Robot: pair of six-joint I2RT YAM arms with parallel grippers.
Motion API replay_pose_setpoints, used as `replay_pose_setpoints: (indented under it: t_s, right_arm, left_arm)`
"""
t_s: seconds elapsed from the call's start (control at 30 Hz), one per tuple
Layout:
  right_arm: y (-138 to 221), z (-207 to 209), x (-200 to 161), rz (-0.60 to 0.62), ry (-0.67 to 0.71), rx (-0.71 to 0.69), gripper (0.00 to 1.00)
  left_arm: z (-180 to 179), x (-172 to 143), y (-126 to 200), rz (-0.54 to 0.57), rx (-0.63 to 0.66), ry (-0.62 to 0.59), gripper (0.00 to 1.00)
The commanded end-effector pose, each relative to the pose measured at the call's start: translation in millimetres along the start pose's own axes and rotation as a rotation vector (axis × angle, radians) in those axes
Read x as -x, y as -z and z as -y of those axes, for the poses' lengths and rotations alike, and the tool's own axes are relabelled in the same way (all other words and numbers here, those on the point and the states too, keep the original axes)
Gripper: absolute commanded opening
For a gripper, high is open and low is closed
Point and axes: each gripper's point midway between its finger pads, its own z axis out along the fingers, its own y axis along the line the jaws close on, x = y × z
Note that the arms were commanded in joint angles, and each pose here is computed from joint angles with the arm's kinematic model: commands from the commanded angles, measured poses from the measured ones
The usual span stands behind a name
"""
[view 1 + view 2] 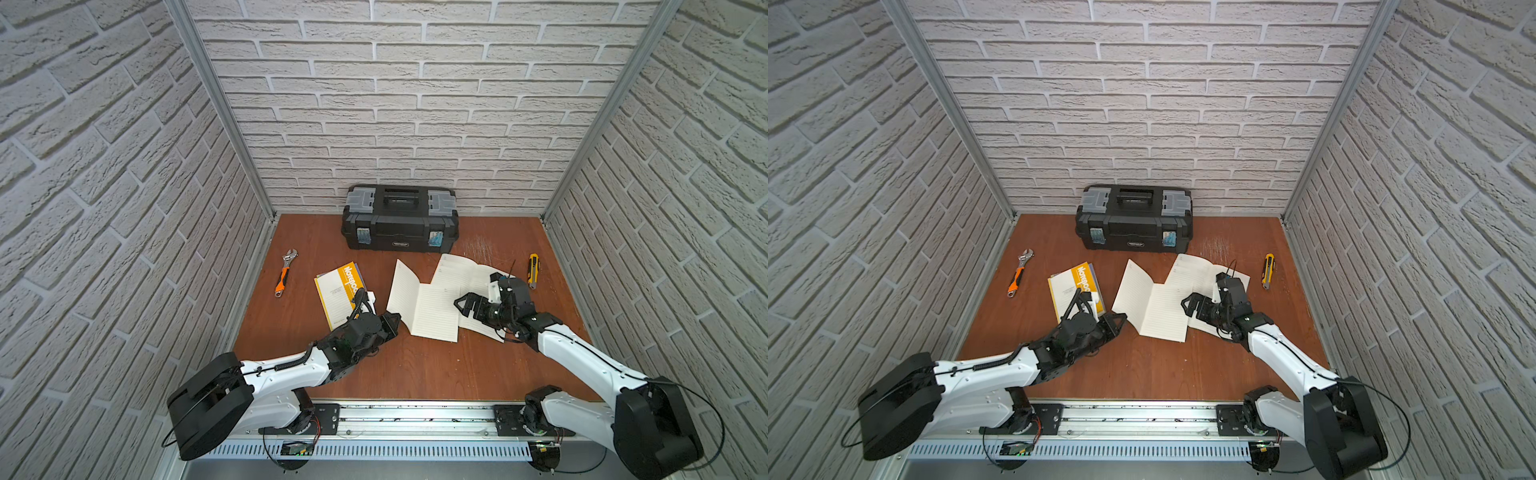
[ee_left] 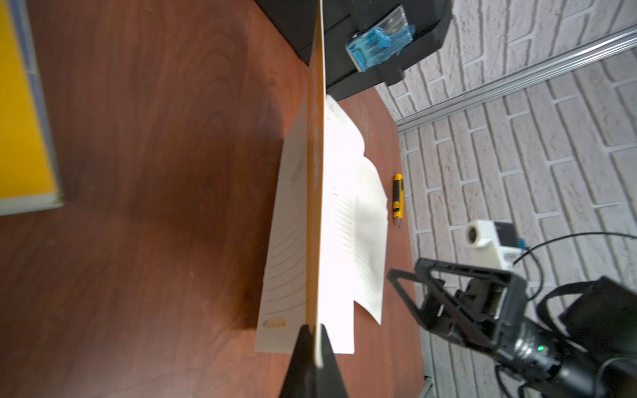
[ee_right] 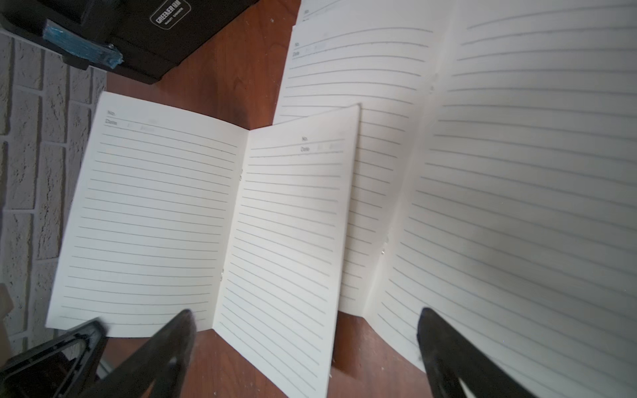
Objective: Close the notebook
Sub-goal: Close the notebook at the center of the board.
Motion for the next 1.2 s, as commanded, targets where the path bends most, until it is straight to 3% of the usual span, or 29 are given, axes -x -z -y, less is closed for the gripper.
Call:
replay_pose_setpoints:
  t_s: [0.0,0.33,0.77,1.17]
  right_arm:
    - [-12,-48,11,0.024,0.079,0.124,1.00]
    - [-67,-101,-14,-0.051,0.100,0.232,1.00]
    - [-90,-131,-26,-0.084,0.119,0.292,1.00]
    - [-122,-120,-46,-0.124,0.094,0.277,1.00]
  left_arm:
    - [-9,11,13,0.076,0.057,-0.060,0.00]
    - [-31,34,56,0.213,0.145,-0.100,0.00]
    - [-49,19,43,0.179,0.105,-0.142,0.00]
    - [-41,26,47,0.186,0.102,-0.151,0.00]
